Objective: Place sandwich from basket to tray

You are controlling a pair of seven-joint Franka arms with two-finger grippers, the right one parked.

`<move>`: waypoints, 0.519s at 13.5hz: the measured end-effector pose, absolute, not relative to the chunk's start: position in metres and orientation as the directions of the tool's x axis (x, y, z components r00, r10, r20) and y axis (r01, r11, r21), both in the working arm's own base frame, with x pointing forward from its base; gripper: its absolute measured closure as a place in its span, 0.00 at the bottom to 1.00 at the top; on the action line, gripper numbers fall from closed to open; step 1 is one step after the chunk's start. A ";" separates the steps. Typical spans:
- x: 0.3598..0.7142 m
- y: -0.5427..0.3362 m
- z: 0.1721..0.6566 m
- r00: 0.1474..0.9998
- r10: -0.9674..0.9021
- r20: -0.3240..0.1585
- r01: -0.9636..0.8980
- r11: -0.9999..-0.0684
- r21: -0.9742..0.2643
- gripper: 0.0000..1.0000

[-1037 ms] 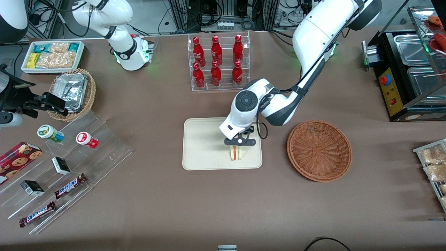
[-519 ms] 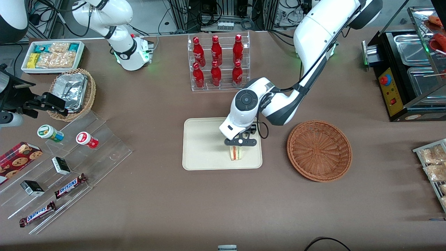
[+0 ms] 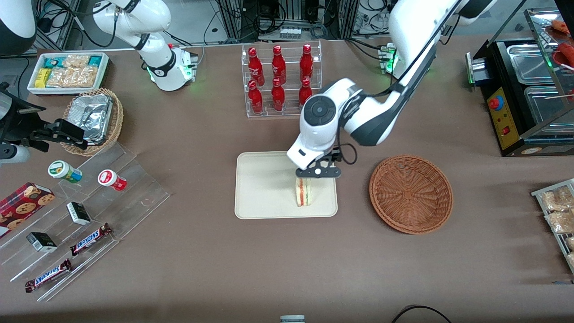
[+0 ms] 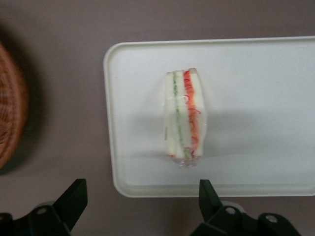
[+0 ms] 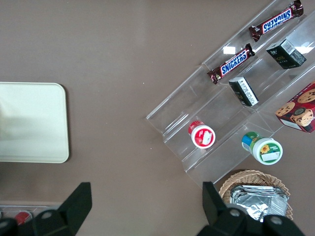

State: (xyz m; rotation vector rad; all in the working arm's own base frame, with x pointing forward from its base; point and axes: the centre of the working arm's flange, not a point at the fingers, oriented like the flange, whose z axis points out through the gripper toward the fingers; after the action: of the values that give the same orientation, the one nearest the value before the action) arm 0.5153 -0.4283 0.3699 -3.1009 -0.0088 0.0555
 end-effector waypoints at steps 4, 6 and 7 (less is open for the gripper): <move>0.525 -0.400 0.431 0.998 0.059 0.025 0.059 -0.998 -0.022 0.00; 0.525 -0.382 0.461 0.995 0.085 0.048 0.087 -0.996 -0.031 0.00; 0.524 -0.374 0.473 0.994 0.097 0.052 0.099 -0.994 -0.041 0.00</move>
State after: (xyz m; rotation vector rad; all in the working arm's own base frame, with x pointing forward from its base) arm 0.5242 -0.3738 0.4727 -3.0938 -0.1515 -0.0773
